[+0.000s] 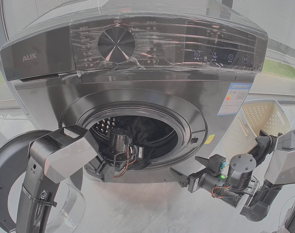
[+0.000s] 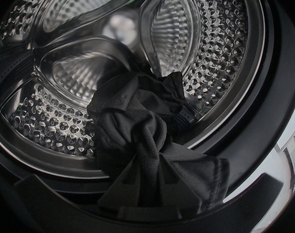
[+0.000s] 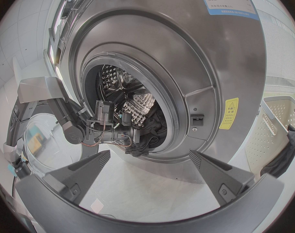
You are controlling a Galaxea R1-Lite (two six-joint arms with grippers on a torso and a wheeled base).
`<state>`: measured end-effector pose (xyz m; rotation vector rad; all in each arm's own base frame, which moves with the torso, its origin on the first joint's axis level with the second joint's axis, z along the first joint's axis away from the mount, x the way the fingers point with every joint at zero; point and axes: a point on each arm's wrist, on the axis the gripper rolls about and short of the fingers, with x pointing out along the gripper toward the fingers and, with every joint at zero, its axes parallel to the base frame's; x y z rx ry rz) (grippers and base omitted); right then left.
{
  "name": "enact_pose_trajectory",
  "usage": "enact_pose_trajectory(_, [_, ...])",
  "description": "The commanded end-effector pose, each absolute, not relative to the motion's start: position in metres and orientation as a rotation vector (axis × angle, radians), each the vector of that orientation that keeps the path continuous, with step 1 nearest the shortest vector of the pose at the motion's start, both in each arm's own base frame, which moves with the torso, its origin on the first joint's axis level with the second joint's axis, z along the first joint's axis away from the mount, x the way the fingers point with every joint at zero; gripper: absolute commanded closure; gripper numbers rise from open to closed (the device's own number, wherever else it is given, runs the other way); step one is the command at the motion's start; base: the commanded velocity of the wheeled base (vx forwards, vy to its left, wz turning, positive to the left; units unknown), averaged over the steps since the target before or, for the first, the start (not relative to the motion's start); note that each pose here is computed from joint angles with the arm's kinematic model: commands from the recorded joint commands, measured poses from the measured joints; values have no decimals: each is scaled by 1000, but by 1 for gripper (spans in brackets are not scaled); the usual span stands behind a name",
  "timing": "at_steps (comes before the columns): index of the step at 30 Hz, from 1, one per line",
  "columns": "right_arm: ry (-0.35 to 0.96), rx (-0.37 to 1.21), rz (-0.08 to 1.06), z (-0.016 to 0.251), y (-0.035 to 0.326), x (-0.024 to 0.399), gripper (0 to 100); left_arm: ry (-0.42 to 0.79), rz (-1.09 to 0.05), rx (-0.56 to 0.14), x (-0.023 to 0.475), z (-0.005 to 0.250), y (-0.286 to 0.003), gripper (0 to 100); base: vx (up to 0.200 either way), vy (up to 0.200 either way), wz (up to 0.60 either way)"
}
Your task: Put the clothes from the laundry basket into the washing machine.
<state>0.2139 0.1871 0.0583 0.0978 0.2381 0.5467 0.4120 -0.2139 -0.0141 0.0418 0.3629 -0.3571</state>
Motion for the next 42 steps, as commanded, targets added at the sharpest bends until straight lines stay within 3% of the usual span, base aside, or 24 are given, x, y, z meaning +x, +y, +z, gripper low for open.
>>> enact_pose_trajectory(1, [234, 99, 547, 59, 187, 214, 0, 260, -327, 10, 430, -4, -217, 100, 0, 0, 0])
enact_pose_trajectory(9, [233, 100, 548, 59, 187, 214, 0, 42, -244, -67, 473, 19, -220, 100, 0, 0, 0])
enact_pose_trajectory(22, [236, 99, 544, 59, 187, 214, 0, -46, -194, -90, 498, 34, -202, 100, 0, 0, 0])
enact_pose_trajectory(33, [233, 100, 544, 59, 186, 214, 0, -44, -195, -92, 496, 35, -203, 100, 0, 0, 0])
enact_pose_trajectory(34, [233, 101, 543, 59, 186, 215, 0, -44, -195, -92, 496, 35, -202, 0, 0, 0, 0])
enact_pose_trajectory(42, [228, 103, 540, 60, 186, 216, 0, -4, -231, -84, 479, 35, -214, 0, 0, 0, 0])
